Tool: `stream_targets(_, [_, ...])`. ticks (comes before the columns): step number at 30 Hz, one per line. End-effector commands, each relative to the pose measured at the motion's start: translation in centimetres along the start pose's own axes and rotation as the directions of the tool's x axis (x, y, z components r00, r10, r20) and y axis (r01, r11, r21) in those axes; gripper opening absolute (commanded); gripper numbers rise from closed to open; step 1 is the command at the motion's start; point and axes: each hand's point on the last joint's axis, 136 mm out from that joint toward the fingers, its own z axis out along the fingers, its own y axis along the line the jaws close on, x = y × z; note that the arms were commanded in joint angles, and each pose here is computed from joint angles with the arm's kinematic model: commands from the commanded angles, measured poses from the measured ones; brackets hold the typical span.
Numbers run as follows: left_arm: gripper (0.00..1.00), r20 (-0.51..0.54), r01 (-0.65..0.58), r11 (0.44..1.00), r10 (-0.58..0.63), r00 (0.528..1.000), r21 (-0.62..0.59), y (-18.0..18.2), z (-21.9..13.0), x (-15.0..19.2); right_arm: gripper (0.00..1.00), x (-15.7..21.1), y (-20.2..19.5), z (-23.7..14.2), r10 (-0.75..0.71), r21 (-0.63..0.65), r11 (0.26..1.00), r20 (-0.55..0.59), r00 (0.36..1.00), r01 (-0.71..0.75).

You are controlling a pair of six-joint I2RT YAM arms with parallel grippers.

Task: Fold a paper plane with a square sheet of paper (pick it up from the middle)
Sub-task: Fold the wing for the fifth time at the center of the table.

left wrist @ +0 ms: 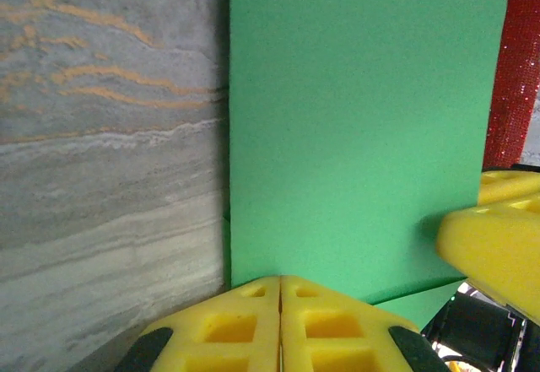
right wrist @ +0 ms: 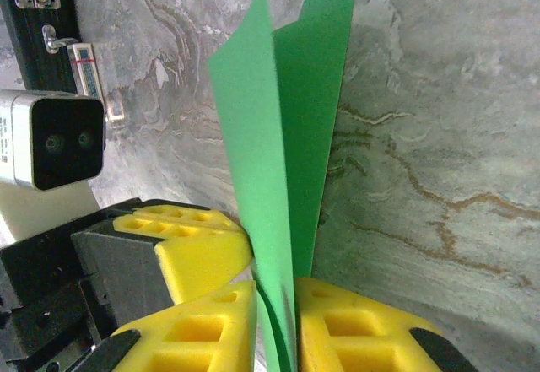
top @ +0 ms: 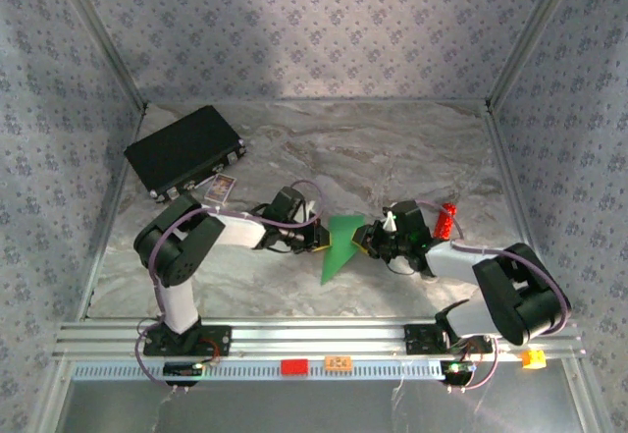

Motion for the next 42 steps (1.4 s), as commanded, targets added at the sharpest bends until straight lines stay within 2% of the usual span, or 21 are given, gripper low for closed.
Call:
stream_targets(1, [0.07, -0.013, -0.015, 1.000, 0.015, 1.000, 0.023, -1.0, 0.5, -0.2, 0.22, -0.2, 0.9, 0.2, -0.058, -0.026, 0.998, -0.030, 0.998, 0.057])
stream_targets(16, [0.06, -0.017, -0.013, 1.000, 0.013, 1.000, 0.014, -0.6, 0.6, -0.1, 0.23, -0.9, -0.1, 0.5, -0.092, 0.008, 0.996, -0.077, 0.993, 0.093])
stream_targets(23, [0.07, 0.024, -0.051, 0.998, 0.050, 0.998, 0.035, -1.7, -0.3, -0.6, 0.12, -1.0, -0.5, 0.7, -0.059, 0.017, 0.998, -0.080, 0.995, 0.060])
stream_targets(27, [0.14, 0.065, -0.095, 0.995, 0.093, 0.994, 0.021, -2.3, -1.4, -0.6, 0.06, -1.2, -0.3, 0.5, -0.009, 0.016, 1.000, -0.044, 0.999, 0.010])
stream_targets(32, [0.23, 0.083, -0.196, 0.979, 0.201, 0.976, -0.060, -2.7, -2.2, 0.1, 0.05, -1.7, 0.0, 0.0, 0.076, 0.013, 0.997, 0.030, 0.997, -0.076])
stream_targets(37, [0.33, 0.040, -0.358, 0.913, 0.372, 0.927, -0.197, -2.8, -2.4, 1.9, 0.05, -2.0, 0.0, -0.4, 0.151, -0.012, 0.988, 0.083, 0.985, -0.151])
stream_targets(42, [0.39, -0.046, -0.549, 0.789, 0.560, 0.827, -0.275, -3.9, -1.9, 4.4, 0.04, -1.7, 0.3, -0.3, 0.162, -0.015, 0.987, 0.079, 0.984, -0.161])
